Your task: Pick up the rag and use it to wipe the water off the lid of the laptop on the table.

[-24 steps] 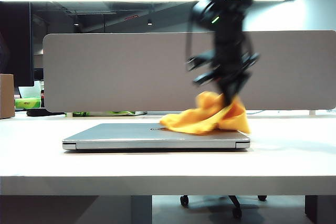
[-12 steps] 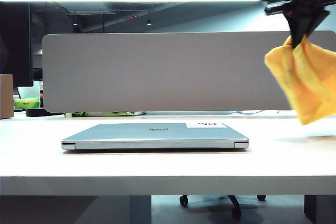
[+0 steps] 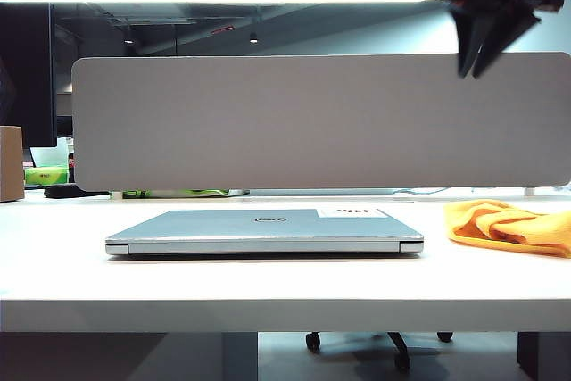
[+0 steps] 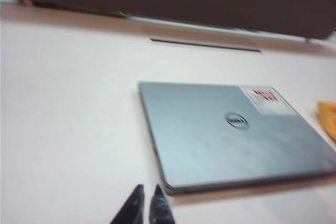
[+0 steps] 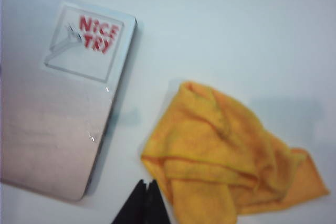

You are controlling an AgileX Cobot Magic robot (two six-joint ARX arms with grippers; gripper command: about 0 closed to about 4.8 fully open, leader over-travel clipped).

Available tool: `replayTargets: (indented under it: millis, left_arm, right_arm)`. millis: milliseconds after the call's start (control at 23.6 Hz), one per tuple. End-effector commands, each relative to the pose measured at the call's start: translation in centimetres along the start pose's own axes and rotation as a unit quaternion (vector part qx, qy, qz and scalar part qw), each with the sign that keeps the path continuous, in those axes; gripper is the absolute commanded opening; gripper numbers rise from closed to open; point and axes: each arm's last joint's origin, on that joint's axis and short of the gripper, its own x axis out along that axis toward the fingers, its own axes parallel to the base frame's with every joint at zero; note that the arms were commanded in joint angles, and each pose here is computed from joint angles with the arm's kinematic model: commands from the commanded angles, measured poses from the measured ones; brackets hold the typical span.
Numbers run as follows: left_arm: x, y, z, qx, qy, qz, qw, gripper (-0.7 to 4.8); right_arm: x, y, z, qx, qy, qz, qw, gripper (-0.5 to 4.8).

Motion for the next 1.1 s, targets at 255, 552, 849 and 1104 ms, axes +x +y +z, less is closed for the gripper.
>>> replayTargets:
  millis: [255, 552, 849, 1104]
  left_arm:
    - [0.3, 0.2, 0.2, 0.014, -0.08, 0.008, 0.997, 0.21]
    - [0.3, 0.1, -0.1, 0.023, -0.103, -0.012, 0.994, 0.21]
    - [-0.8, -0.5, 0.3, 0.048, -0.15, -0.06, 0.986, 0.22]
    - [-1.2, -0.1, -1.9, 0.049, -0.165, -0.046, 0.984, 0.21]
  right_arm:
    - [-4.8, 1.1, -4.9, 0.023, -0.261, -0.009, 0.965, -0.09]
    - [-5.6, 1.5, -10.1, 0.04, -0.356, -0.018, 0.933, -0.09]
    - [-5.3, 1.5, -13.9, 0.111, -0.4, -0.044, 0.909, -0.09]
    - [-5.1, 1.6, -15.6, 0.129, -0.397, -0.039, 0.908, -0.09]
